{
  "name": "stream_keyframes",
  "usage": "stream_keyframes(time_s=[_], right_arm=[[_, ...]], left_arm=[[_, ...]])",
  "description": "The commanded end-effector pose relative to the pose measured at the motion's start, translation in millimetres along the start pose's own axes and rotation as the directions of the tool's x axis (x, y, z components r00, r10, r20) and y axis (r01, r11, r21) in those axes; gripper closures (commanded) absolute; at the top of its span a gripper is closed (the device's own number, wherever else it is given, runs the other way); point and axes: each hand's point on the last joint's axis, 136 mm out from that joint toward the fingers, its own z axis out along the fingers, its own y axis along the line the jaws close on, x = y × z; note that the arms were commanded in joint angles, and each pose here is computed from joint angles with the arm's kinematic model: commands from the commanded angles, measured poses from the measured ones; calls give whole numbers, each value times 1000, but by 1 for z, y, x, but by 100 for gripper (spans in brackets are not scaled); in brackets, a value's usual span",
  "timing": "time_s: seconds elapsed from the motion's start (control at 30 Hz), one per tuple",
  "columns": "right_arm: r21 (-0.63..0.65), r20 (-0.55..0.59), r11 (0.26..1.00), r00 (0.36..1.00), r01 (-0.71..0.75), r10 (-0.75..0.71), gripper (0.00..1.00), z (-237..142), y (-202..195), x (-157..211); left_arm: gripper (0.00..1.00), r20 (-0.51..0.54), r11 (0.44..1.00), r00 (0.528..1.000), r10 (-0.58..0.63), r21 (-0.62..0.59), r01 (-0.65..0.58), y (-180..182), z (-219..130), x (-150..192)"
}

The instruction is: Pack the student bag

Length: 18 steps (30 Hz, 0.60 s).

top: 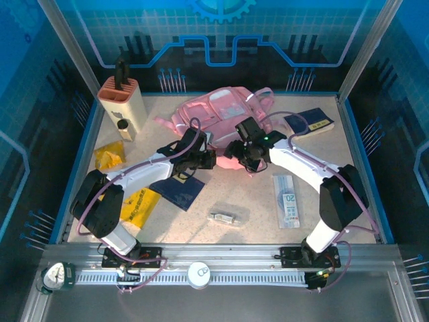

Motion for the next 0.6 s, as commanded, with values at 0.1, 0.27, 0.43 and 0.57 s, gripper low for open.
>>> stream_keyframes(time_s=[0.1,0.27,0.43,0.57], right_arm=[[-34,-10,986,987,-163,163,22,23,20,-3],[-29,-16,979,980,-200,199,24,42,28,-8],[-6,-50,981,980,-192,192,35,61,26,-8],[-4,-50,984,983,-177,177,50,64,20,-6]], left_arm=[[100,17,997,1000,10,78,-11,-19,-3,-2],[100,11,995,1000,16,96,-17,-23,-2,1],[100,4,996,1000,26,87,-26,-20,-1,4],[100,-5,997,998,56,45,-56,-13,-3,5]])
